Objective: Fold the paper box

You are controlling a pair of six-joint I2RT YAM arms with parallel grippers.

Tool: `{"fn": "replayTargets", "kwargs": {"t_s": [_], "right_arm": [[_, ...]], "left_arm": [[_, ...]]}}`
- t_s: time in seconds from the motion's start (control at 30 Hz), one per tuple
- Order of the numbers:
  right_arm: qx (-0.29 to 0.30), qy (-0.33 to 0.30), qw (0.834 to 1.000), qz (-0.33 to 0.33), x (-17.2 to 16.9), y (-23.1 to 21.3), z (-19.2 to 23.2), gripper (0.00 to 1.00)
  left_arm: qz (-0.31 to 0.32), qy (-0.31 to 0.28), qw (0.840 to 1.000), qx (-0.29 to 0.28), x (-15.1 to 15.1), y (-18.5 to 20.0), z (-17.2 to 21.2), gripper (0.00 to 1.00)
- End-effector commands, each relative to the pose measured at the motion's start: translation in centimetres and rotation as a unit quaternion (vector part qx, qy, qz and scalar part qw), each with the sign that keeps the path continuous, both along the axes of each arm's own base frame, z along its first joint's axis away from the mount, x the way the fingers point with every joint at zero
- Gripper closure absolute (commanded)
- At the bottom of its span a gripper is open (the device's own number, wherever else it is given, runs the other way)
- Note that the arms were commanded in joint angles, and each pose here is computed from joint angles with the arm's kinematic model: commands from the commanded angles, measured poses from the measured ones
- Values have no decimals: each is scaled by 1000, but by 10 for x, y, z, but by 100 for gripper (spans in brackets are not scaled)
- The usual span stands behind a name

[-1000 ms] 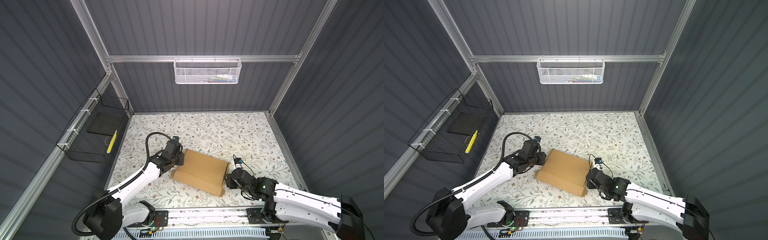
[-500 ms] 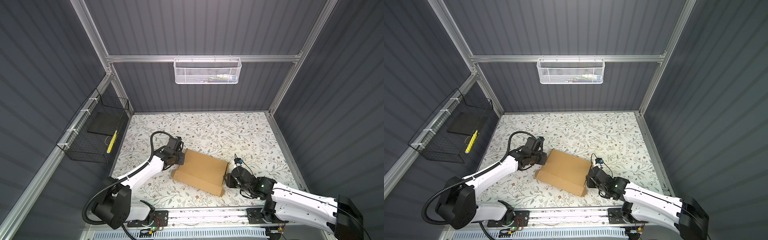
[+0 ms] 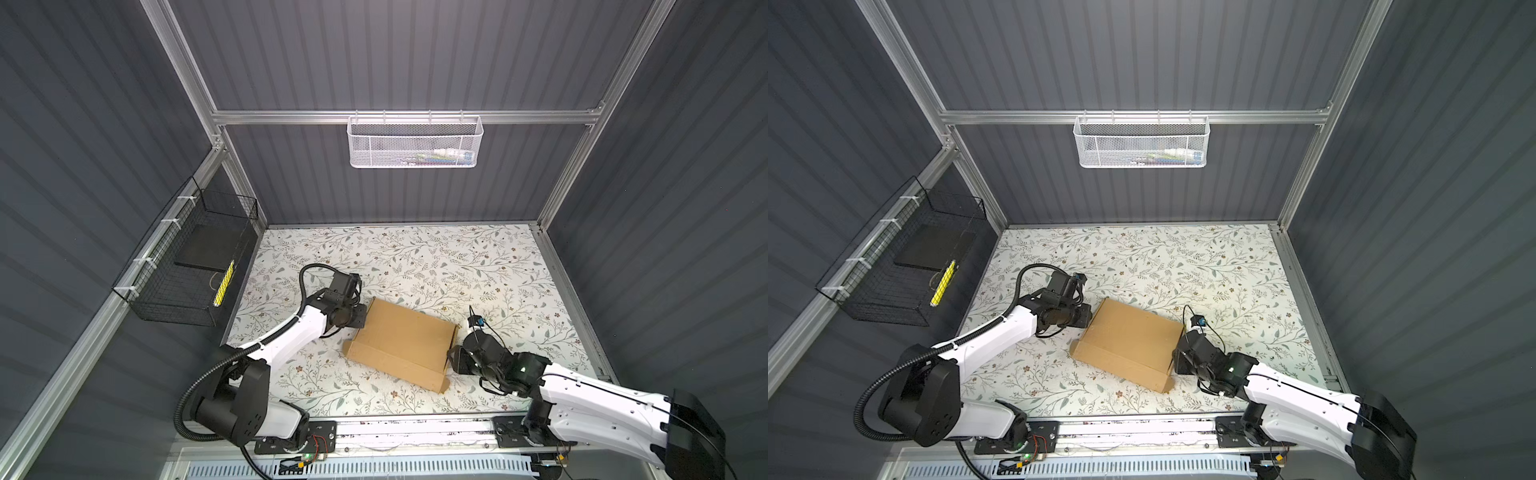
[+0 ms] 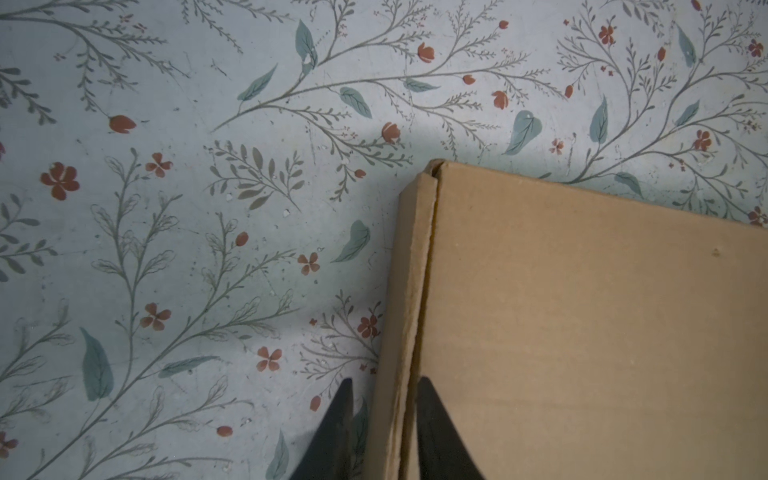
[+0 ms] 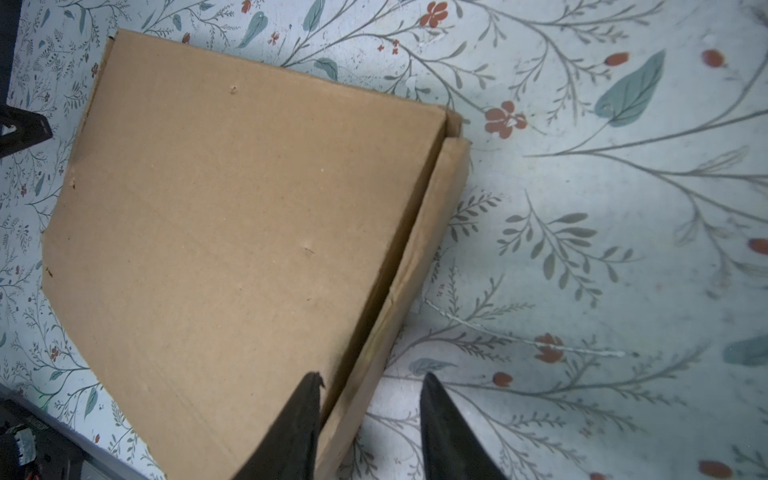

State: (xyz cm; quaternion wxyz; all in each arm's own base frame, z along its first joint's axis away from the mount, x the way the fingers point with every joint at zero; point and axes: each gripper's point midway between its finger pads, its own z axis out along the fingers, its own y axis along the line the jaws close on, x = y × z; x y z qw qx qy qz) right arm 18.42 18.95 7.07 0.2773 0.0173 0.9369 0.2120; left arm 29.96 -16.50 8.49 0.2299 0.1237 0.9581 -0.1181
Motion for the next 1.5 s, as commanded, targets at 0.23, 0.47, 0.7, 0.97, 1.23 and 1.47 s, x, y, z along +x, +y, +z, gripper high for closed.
{"fn": "replayTargets", "kwargs": {"t_s": [0.23,0.47,0.7,0.97,1.23,1.47], "right_arm": [[2,-1,1000,2,3,2,1,58],[1,0,1000,3,3,1,0,58],[1,0,1000,2,3,0,0,58],[0,0,1000,1,3,0,0,58],[1,-6,1000,-7,5,-4,3,56],[14,-16,999,-24,7,-13,10,49]], "left_arm": [[-10,10,1000,2,1,-3,-8,75],[-8,19,1000,4,-2,-2,-18,75],[-5,24,1000,10,-3,0,-25,76],[-4,28,999,16,-4,2,-31,79],[-1,25,1000,16,-3,3,-32,91],[0,31,1000,-1,-4,0,-37,97]]}}
